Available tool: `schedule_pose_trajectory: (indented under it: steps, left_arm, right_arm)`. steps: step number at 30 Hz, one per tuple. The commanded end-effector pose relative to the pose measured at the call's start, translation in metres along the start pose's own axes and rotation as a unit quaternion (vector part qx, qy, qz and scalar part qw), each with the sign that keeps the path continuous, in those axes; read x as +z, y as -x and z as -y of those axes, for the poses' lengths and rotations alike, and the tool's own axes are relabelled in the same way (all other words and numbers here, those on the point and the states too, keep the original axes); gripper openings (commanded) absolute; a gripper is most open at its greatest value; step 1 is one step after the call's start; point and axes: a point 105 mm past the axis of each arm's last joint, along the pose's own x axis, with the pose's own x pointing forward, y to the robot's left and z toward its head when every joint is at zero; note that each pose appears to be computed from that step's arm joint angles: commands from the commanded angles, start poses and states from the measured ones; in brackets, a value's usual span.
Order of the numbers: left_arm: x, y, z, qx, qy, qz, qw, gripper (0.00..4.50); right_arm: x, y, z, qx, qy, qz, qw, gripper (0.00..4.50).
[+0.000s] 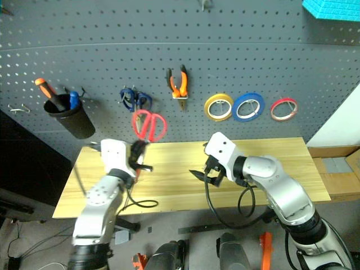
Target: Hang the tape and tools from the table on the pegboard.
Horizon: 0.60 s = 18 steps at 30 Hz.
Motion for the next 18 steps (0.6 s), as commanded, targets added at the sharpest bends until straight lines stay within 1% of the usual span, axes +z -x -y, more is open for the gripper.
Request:
schedule_pose_trajectory:
  steps: [1,5,8,12,16,18]
  left_arm:
    - [0.038,0.009,-0.009,0.02,-0.042,0.073,0.996,0.03]
    - [0.049,0.011,-0.01,0.023,-0.054,0.09,0.994,0.03]
    - [0.048,0.006,-0.012,0.028,-0.052,0.087,0.994,0.03]
    - [0.039,-0.01,-0.02,0.045,-0.025,0.067,0.996,0.03]
    - [0.04,-0.03,-0.017,0.024,-0.027,0.07,0.997,0.03]
    - [0.036,-0.035,-0.018,0.024,-0.023,0.063,0.997,0.03]
  right_arm:
    - [0.016,0.004,0.002,0.0,0.031,0.04,0.999,4.5]
    - [0.016,0.001,0.007,-0.001,0.037,0.042,0.998,4.5]
    - [0.017,-0.001,0.011,-0.001,0.039,0.044,0.998,4.5]
    - [0.021,-0.005,0.015,-0.002,0.04,0.048,0.998,4.5]
    - [0.024,-0.006,0.02,-0.008,0.032,0.05,0.998,4.5]
    - [0.025,-0.005,0.022,-0.009,0.034,0.049,0.998,4.5]
